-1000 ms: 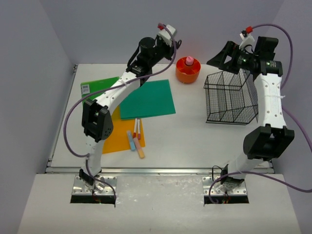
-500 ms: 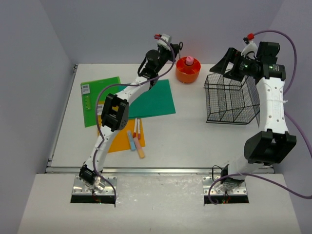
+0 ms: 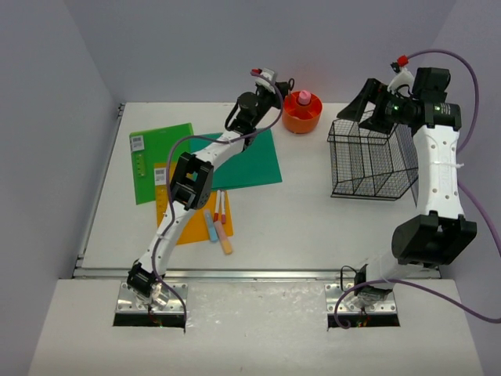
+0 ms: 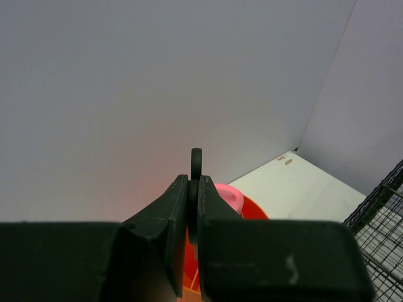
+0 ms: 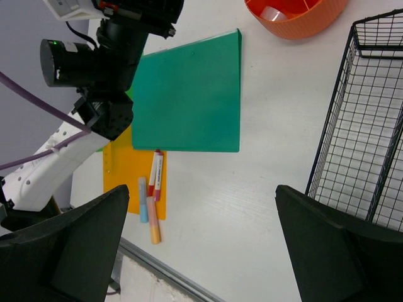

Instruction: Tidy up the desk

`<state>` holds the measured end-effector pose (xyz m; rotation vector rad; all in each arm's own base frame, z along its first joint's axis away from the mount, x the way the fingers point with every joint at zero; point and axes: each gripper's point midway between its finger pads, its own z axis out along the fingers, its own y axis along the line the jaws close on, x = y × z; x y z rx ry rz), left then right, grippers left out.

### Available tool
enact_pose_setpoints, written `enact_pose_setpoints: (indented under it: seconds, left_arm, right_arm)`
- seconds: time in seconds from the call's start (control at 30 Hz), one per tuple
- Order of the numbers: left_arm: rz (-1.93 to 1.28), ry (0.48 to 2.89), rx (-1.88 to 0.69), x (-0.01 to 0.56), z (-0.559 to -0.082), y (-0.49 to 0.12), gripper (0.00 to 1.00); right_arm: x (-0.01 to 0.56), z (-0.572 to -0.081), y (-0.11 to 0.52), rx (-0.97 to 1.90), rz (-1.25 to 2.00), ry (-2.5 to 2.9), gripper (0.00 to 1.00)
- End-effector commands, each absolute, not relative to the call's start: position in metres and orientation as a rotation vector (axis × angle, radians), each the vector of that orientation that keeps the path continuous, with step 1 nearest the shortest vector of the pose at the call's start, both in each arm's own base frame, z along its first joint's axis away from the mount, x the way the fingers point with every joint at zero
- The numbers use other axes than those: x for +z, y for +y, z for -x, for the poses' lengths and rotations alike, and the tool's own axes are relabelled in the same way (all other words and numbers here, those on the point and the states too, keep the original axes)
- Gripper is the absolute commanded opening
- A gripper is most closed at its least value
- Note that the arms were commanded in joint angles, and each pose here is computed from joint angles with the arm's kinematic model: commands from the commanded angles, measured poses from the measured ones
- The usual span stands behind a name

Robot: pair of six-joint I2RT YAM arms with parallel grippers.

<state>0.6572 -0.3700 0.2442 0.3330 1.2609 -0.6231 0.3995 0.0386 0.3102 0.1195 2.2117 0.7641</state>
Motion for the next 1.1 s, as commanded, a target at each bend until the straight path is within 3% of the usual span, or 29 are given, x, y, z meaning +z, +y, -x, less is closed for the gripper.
enact_pose_setpoints:
  seconds: [0.0,0.27,0.4,0.53,0.67,0.73,0.9,1.07]
  left_arm:
    - [-0.354,1.129,-0.615,0.270,-0.657,-0.369,0.02]
    - [-0.365,1.121,-0.603,0.249,-0.663,-0.372,0.02]
    - [-0.387,1.118,-0.607,0.243,-0.662,-0.376,0.12]
    - [-0.394,1.115,-0.618,0.240,-0.662,-0.378,0.39]
    - [-0.393,1.098,-0.632,0.252,-0.658,-0.379,0.50]
    - [-0.385,1.082,-0.640,0.265,-0.656,-0.378,0.52]
    - [-0.345,1.016,-0.678,0.362,-0.632,-0.353,0.53]
    - [-0.373,1.333,-0.617,0.369,-0.599,-0.310,0.53]
  right_arm:
    - [0.327,-0.399,0.037,0.750,-0.113,2.175,0.99]
    - [0.331,-0.396,0.038,0.746,-0.092,2.180,0.99]
    - [0.331,-0.395,0.038,0.753,-0.088,2.182,0.99]
    - [0.330,-0.396,0.039,0.760,-0.089,2.184,0.99]
    - [0.329,-0.393,0.040,0.764,-0.085,2.184,0.99]
    - [0.329,-0.392,0.042,0.772,-0.079,2.181,0.99]
    - [0.321,-0.392,0.048,0.820,-0.044,2.182,0.98]
    - [0.286,-0.388,0.048,0.770,0.018,2.250,0.97]
